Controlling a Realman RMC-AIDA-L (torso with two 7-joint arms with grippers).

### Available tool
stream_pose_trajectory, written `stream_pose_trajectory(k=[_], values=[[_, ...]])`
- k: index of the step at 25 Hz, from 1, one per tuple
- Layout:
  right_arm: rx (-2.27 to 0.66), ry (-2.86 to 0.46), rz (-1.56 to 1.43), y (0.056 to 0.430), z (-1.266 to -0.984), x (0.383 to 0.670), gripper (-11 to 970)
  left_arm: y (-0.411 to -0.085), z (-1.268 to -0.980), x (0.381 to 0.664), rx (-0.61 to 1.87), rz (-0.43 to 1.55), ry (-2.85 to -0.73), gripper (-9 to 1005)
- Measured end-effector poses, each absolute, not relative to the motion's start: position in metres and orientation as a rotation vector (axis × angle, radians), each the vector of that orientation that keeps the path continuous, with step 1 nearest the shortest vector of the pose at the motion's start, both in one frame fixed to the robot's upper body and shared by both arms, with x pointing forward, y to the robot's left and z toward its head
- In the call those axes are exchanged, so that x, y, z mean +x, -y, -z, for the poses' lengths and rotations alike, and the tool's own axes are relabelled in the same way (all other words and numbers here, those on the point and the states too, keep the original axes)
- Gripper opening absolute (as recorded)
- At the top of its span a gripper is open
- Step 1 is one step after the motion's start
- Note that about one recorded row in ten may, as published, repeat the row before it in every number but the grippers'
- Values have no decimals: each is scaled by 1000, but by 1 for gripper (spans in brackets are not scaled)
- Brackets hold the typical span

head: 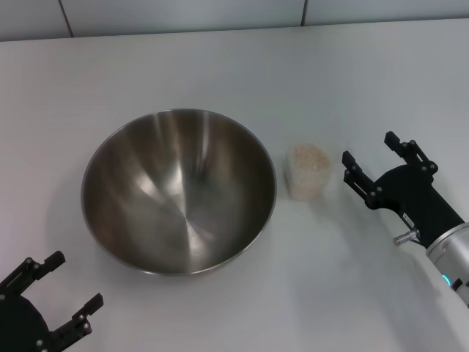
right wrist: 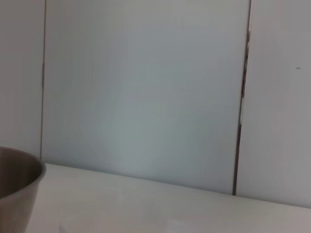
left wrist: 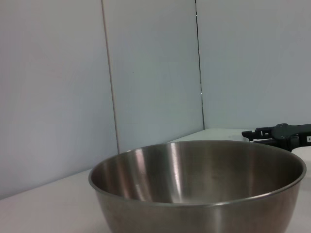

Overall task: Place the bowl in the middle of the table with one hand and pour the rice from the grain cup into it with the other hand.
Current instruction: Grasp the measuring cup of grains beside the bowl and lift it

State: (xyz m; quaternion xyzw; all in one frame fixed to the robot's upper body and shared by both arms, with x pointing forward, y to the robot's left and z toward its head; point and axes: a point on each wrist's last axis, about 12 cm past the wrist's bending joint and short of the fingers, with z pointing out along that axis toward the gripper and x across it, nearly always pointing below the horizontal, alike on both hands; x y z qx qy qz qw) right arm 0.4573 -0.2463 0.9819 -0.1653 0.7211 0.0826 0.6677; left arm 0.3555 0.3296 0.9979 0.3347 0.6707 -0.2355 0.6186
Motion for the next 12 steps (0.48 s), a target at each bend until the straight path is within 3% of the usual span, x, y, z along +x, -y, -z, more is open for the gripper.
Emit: stream_pose_trajectory(k=[12], values=[[-403, -1639, -194, 241, -983, 470, 771, -329, -998, 355, 769, 542, -1544, 802]])
